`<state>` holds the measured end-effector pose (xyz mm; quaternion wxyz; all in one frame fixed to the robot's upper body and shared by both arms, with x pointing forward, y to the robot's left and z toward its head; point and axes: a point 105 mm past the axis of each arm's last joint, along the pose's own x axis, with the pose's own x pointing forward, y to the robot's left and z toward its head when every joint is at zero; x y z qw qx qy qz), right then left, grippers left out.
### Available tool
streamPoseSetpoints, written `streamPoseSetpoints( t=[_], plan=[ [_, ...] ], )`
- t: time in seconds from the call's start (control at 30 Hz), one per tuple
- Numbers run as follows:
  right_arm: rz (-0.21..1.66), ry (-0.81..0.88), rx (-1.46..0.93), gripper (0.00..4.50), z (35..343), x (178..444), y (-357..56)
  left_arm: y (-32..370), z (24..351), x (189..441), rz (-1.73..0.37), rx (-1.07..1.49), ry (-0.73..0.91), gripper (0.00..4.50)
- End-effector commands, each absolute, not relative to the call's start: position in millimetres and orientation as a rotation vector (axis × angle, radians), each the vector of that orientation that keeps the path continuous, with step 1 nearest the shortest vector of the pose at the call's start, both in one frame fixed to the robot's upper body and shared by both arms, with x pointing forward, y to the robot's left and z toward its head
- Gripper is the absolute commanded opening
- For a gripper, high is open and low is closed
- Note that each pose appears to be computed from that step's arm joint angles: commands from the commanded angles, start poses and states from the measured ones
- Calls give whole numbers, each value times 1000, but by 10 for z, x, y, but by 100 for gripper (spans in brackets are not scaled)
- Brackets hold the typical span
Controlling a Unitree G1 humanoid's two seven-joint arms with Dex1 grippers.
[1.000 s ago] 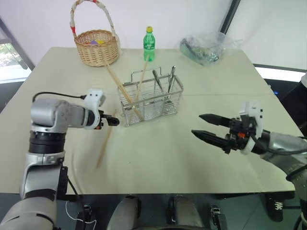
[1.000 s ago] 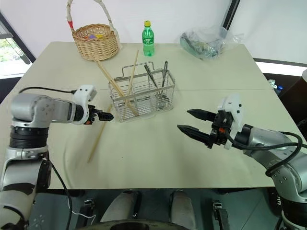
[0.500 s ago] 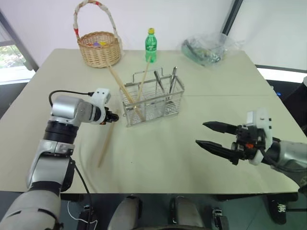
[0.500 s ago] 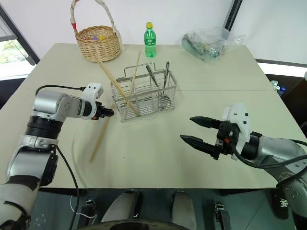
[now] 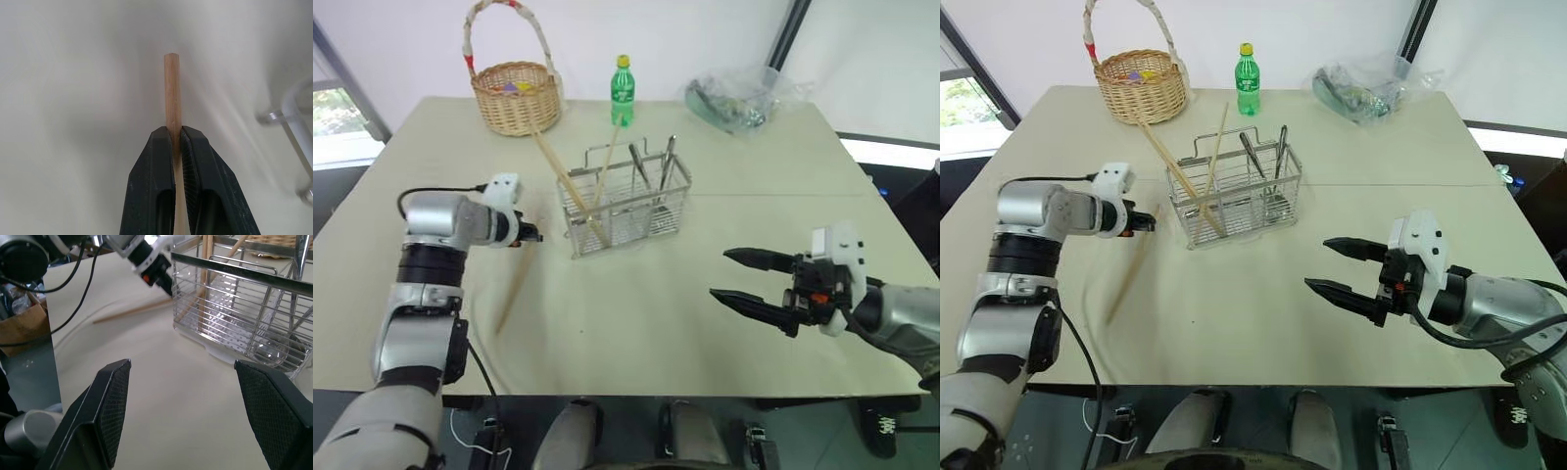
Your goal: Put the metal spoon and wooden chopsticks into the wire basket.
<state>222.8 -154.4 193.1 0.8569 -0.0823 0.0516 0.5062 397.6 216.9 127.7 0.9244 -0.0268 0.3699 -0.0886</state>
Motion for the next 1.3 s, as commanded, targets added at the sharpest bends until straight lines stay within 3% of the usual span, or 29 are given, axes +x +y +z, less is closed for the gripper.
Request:
streamPoseSetpoints(
  t=[0.03,0.23,0.37,0.57,0.7,0.83,1.07,1.3],
  plan=[
    [1068,48,-208,349,2056,2259,-1537,2489,1792,4081,-76,-68,551,5],
    [1062,-23,-188,349,2251,2342,-1544,2921,2100,4005,80,-133,388,5],
    [1062,-55,-194,349,2352,2379,-1545,3266,2464,3963,204,-112,191,5],
    [1059,-97,-170,349,2476,2428,-1549,3443,3038,3937,248,-153,-60,5],
    [1056,-88,-171,349,2458,2442,-1567,3209,3765,3866,95,-313,-348,5],
    [1041,-75,-172,349,2462,2474,-1601,2432,4357,3654,-288,-457,-576,5],
    [1011,-67,-175,349,2474,2487,-1624,1638,4160,3565,-578,-473,-551,5],
    [960,-80,-168,349,2484,2466,-1650,1349,3837,3666,-627,-391,-462,5]
  ],
)
